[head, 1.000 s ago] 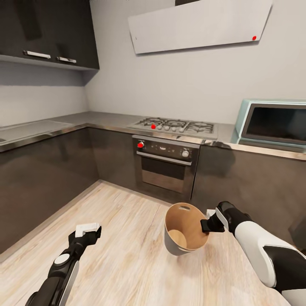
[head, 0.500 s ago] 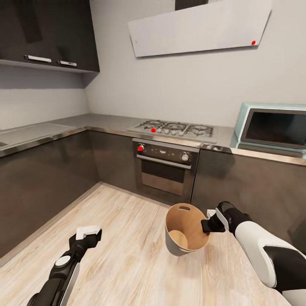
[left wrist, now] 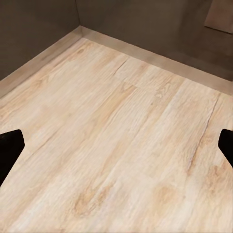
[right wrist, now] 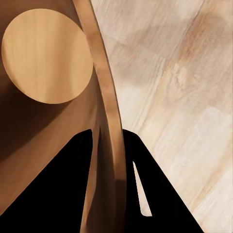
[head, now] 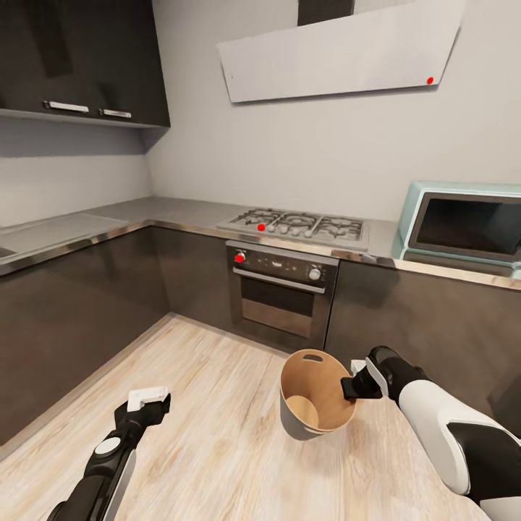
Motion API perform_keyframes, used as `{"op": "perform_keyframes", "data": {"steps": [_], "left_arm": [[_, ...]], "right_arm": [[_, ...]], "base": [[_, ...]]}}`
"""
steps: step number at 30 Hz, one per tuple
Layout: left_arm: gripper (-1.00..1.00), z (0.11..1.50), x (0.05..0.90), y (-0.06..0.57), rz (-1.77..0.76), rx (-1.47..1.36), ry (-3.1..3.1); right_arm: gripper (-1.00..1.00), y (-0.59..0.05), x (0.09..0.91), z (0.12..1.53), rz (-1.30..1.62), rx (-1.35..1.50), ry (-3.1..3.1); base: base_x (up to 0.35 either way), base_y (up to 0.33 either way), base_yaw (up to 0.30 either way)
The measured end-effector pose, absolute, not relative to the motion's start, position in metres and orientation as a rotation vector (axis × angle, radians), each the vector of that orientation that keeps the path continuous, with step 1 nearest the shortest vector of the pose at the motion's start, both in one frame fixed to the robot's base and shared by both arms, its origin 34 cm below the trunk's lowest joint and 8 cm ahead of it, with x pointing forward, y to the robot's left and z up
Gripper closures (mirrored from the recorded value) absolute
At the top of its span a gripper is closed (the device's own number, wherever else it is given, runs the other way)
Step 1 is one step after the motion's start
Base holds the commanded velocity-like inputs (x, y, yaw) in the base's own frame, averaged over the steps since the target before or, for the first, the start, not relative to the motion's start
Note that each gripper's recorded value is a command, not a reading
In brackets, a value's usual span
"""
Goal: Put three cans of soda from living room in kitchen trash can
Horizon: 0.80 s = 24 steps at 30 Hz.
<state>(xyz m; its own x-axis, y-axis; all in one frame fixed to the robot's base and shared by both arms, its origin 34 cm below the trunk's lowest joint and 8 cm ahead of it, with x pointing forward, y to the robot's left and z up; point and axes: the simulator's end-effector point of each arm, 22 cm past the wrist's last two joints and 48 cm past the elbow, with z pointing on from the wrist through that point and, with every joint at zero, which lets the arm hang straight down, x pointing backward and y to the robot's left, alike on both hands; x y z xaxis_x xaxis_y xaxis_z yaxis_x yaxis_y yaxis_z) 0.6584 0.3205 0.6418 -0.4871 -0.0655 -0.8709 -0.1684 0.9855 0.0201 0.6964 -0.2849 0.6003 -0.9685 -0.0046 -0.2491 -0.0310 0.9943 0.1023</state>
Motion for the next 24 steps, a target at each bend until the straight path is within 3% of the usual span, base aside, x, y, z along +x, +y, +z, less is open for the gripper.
{"op": "perform_keyframes", "data": {"steps": [14,18,24], "left_arm": [[-1.0,0.668,0.662,0.32,0.115,-0.161,2.083],[-1.0,0.674,0.662,0.32,0.116,-0.157,2.089],[-1.0,0.683,0.662,0.32,0.12,-0.156,2.094]], "right_arm": [[1.0,-0.3,0.696,0.623,0.137,-0.008,2.881],[1.0,-0.328,0.689,0.621,-0.004,-0.108,2.881],[1.0,-0.338,0.687,0.635,0.098,-0.113,2.856]], "base": [[0.0,0.0,0.0],[0.0,0.0,0.0],[0.0,0.0,0.0]]}}
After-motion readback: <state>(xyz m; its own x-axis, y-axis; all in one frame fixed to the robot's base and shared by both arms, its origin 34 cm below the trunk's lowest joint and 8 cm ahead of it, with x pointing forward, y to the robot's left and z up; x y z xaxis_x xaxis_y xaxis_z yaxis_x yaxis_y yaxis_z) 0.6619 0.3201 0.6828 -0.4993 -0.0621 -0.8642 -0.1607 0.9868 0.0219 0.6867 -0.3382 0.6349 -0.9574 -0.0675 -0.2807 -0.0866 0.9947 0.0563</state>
